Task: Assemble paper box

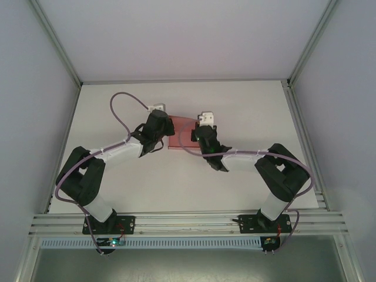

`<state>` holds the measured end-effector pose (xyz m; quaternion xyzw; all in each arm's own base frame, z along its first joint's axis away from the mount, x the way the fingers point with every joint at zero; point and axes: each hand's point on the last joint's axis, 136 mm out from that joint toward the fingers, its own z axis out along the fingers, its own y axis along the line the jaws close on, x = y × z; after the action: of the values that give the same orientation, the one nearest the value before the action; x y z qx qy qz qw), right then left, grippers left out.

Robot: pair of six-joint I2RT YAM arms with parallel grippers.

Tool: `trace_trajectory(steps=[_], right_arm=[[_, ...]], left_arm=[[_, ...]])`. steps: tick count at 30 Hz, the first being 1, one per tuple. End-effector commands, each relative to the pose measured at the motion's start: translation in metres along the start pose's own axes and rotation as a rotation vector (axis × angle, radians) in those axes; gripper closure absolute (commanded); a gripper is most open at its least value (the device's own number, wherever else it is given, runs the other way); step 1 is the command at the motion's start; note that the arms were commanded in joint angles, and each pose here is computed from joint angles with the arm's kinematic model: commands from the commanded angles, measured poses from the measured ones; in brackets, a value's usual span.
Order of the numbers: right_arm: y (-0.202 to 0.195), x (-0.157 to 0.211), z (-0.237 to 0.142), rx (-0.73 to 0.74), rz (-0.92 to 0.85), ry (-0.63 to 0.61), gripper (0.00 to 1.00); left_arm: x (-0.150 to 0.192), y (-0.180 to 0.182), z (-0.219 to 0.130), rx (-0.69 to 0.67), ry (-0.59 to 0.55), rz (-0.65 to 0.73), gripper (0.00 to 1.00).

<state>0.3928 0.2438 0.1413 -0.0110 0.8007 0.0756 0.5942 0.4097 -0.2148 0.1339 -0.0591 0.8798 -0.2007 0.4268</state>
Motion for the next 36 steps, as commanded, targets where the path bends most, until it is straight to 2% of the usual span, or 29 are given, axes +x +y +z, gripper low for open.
trace_trajectory(steps=[1,11,14,18,23,25,28,31,33,36], right_arm=[[0.019,-0.038,-0.02,-0.054,0.147,-0.237,1.0],[0.01,0.011,-0.049,-0.104,-0.059,-0.233,1.0],[0.01,0.017,-0.056,-0.112,-0.137,-0.233,1.0],[0.013,0.03,-0.06,-0.139,-0.195,-0.209,1.0],[0.013,0.044,-0.064,-0.136,-0.29,-0.189,1.0],[0.013,0.05,-0.065,-0.143,-0.319,-0.18,1.0],[0.013,0.056,-0.065,-0.157,-0.334,-0.167,1.0],[0.011,0.06,-0.068,-0.168,-0.332,-0.16,1.0],[0.012,0.065,-0.069,-0.185,-0.344,-0.147,1.0],[0.013,0.072,-0.072,-0.212,-0.355,-0.134,0.99]], left_arm=[[0.013,-0.015,-0.007,0.075,-0.023,0.017,0.91],[0.068,0.015,-0.02,0.075,0.015,0.085,0.89],[0.076,0.03,-0.032,0.022,0.032,0.098,0.84],[0.079,0.044,-0.051,-0.049,0.08,0.116,0.66],[0.079,0.043,-0.082,-0.058,0.154,0.127,0.24],[0.073,0.037,-0.099,-0.035,0.17,0.12,0.01],[0.059,0.02,-0.127,0.038,0.165,0.092,0.0],[0.034,0.027,-0.146,-0.04,0.112,0.0,0.0],[0.025,0.03,-0.146,-0.077,0.127,-0.058,0.0],[0.022,0.027,-0.12,-0.044,0.205,-0.142,0.0]])
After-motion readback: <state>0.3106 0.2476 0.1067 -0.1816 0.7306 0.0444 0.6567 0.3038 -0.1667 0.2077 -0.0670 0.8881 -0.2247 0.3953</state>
